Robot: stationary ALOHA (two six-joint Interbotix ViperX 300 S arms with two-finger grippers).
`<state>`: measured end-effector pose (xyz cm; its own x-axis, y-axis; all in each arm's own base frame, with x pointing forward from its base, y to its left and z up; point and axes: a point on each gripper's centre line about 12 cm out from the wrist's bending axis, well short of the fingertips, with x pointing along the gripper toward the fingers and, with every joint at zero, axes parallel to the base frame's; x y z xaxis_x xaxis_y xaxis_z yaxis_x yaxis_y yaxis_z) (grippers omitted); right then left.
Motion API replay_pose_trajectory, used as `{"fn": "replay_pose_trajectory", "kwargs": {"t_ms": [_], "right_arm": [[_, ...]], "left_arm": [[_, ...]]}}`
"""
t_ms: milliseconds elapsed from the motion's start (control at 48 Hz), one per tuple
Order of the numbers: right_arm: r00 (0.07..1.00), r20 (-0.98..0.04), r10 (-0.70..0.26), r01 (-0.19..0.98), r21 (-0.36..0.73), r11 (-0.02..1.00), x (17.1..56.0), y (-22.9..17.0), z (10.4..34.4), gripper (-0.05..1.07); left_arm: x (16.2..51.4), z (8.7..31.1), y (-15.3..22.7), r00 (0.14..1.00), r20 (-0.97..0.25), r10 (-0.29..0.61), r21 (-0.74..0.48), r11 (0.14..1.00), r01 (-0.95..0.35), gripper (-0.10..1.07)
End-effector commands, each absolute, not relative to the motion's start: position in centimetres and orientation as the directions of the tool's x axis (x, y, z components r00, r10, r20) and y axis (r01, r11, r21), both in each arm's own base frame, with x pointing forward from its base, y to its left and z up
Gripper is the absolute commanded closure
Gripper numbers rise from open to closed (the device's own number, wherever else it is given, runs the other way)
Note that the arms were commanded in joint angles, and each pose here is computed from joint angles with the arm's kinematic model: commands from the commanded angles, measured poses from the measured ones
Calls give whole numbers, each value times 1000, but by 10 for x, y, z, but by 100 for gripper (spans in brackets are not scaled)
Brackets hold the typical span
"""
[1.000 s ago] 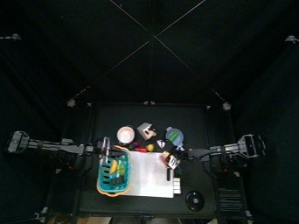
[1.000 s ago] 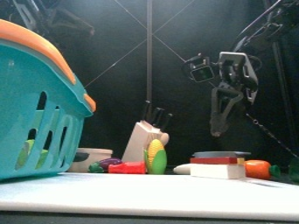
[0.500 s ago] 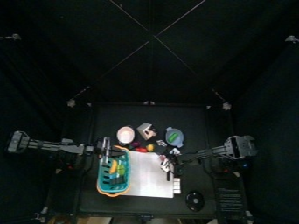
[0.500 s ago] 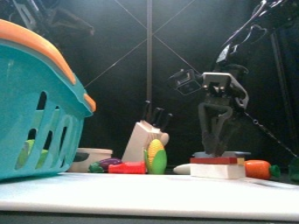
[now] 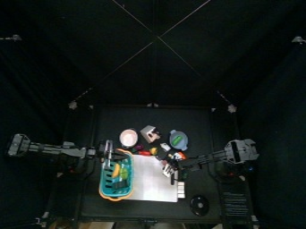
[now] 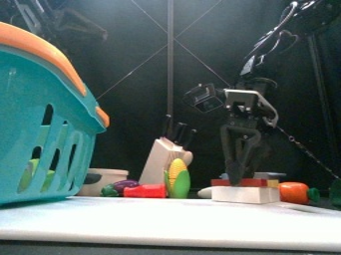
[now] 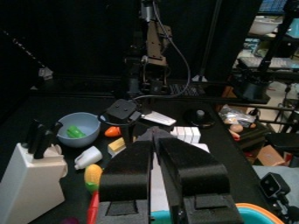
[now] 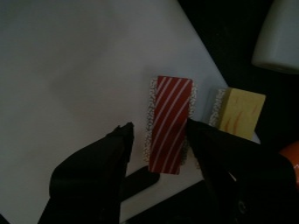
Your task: Grab salmon sushi
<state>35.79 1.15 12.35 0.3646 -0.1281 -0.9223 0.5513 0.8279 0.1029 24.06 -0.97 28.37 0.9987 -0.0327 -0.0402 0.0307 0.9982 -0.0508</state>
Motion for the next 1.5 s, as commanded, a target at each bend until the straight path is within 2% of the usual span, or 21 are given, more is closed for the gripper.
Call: {"fn": "replay_pose_trajectory", "kwargs": {"t_ms": [0,104,333,500,771,1167,1292,1479], "right_arm": [[356,-926,-128,554,99,826,358,12,120,17],[352,-926,-132,554,93,827,359,11,119,17],[399,-904,-150,528,93,844,363,12,143,17],[378,-908,-180,534,55,844,359,8,149,17],[378,-909,-174,531,59,845,363,8,141,17],[344,-926,-158,531,52,846,366,10,116,17],[346,-924,-162,527,49,848,367,10,117,17],[381,-910,-164,523,65,850,372,12,135,17]], "left_arm": [[242,290,-10,999,-19,-35,-54,998,34,49],[242,289,-10,999,-20,-35,-52,998,34,49],[242,289,-10,999,-22,-33,-54,998,32,49],[242,288,-10,999,-23,-33,-60,998,32,49],[241,284,-9,999,-35,-25,-80,997,22,49],[241,284,-9,999,-33,-25,-77,997,23,49],[241,284,-9,999,-35,-26,-78,997,24,49],[241,285,-9,999,-32,-25,-80,997,22,49]]}}
